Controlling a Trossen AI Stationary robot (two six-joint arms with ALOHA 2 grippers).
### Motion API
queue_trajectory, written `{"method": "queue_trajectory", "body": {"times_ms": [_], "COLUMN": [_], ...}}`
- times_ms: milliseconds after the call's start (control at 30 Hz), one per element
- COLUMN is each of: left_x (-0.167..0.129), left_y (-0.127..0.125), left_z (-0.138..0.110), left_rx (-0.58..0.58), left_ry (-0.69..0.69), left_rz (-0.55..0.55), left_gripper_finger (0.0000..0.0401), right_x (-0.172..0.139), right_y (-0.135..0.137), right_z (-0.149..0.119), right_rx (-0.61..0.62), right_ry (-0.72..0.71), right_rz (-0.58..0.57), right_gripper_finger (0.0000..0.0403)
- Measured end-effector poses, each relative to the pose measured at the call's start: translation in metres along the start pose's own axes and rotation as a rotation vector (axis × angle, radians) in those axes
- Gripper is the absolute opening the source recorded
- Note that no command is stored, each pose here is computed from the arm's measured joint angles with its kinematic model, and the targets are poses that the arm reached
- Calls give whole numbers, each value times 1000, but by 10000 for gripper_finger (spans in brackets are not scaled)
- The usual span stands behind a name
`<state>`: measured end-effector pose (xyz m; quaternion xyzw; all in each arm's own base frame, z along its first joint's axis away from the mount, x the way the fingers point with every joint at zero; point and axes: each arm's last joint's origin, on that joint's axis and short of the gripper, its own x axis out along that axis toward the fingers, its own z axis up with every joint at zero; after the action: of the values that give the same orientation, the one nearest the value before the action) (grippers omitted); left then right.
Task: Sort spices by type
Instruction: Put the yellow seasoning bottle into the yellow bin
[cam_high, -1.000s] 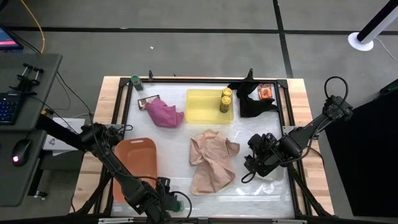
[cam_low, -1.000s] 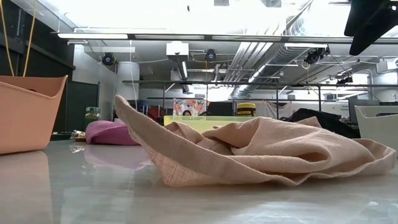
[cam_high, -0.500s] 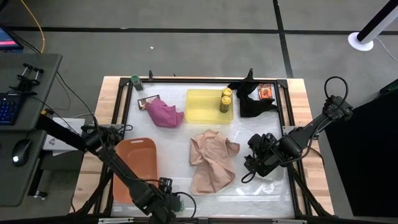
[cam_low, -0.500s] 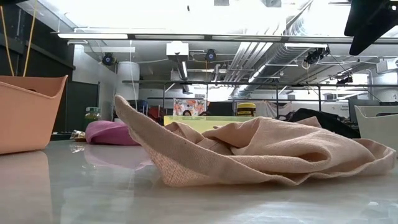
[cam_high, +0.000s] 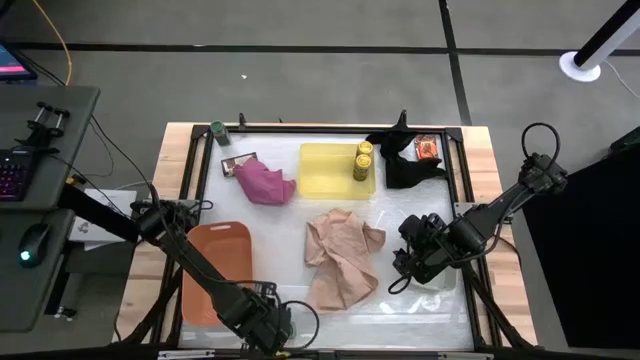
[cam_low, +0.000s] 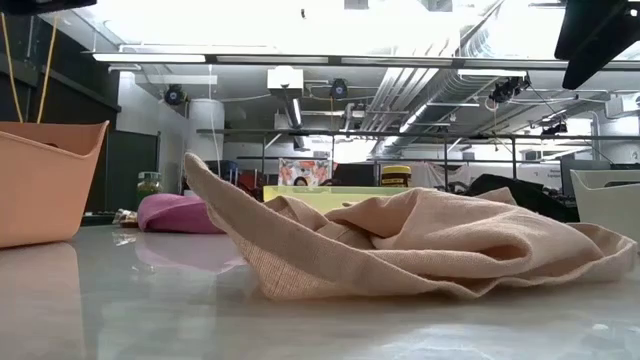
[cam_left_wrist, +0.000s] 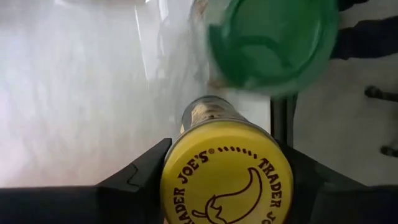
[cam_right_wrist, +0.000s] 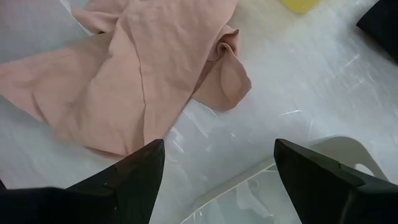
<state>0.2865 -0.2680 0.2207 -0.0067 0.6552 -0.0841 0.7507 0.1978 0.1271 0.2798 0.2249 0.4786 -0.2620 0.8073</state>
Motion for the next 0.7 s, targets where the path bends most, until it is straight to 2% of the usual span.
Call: {"method": "queue_trajectory", "body": {"times_ms": [200,333,433,567,700], "left_x": [-63,-117,-149,-165,-153], "left_y": [32,73,113,172,236], "left_z": [-5,-6,-2,11,28], "left_rx": [-78,-224,-374,-487,-471], "left_ry": [-65,-258,-429,-517,-453], "left_rz": [-6,16,91,178,289], "left_gripper_finger": [193,193,195,195,195], "right_x": [0,0,0,-1,-3], "right_y": [-1,-4,-5,-5,-8], "right_z": [0,0,0,0,8], "right_rx": [-27,-38,-43,-41,-1], "right_ry": [-6,-26,-31,-31,-41], "right_rz": [-14,-44,-56,-52,-34], "right_gripper_finger": [298,298,298,298,298]}}
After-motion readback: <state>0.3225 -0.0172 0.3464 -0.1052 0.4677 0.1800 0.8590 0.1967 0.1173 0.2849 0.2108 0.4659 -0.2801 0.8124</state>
